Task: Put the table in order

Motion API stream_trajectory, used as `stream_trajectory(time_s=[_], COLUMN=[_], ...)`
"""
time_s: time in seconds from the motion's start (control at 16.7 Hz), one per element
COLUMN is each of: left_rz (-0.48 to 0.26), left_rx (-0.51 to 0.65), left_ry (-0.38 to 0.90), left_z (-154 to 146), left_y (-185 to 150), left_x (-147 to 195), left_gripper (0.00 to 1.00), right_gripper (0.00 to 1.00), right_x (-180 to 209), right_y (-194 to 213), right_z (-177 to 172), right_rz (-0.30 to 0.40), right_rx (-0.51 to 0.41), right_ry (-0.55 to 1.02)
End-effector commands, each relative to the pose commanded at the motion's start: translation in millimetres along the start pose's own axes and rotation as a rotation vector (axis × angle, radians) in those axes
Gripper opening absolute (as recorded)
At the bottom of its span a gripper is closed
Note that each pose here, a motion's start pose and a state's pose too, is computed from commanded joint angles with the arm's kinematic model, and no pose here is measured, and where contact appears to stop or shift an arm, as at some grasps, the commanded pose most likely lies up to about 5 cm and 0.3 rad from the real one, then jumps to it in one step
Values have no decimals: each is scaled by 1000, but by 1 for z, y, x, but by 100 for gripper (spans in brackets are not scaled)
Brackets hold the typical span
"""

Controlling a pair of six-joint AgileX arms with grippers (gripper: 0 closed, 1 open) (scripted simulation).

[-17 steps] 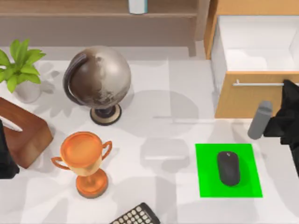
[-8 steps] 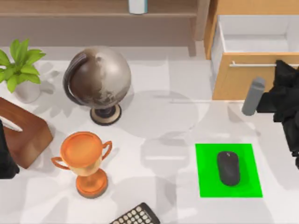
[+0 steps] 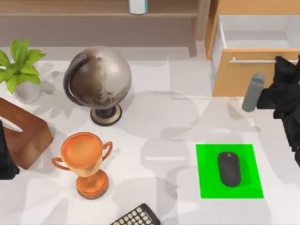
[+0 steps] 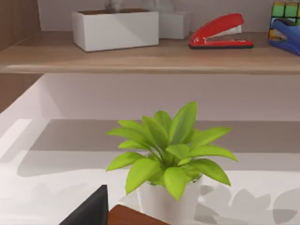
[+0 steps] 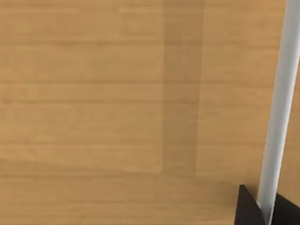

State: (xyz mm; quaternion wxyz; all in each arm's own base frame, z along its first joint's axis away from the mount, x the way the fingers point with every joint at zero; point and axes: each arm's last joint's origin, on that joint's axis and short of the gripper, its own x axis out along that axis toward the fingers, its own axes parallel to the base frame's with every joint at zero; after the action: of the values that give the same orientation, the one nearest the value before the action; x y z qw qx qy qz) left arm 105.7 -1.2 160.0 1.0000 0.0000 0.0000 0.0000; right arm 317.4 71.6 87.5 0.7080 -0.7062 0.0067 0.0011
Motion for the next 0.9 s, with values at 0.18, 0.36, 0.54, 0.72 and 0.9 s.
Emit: stream_trajectory(time_s=[0.18, 0.36, 0.54, 0.72, 0.9], left_rz=[0, 0, 0, 0, 0], left_rx=[0, 0, 0, 0, 0], left_ry=[0, 0, 0, 0, 0], left_z=[0, 0, 0, 0, 0], left_y=[0, 0, 0, 0, 0], left_x=[0, 0, 0, 0, 0], left_gripper=[100, 100, 100, 100, 100], right_gripper=[0, 0, 0, 0, 0], right_x=[19, 44, 59, 60, 62], right_y=[0, -2, -2, -1, -2], right_z=[1, 2, 1, 0, 1], right_rz=[-1, -11, -4, -3, -5], right_rx=[-1, 2, 1, 1, 4], right_ry=[-1, -3, -2, -2, -1])
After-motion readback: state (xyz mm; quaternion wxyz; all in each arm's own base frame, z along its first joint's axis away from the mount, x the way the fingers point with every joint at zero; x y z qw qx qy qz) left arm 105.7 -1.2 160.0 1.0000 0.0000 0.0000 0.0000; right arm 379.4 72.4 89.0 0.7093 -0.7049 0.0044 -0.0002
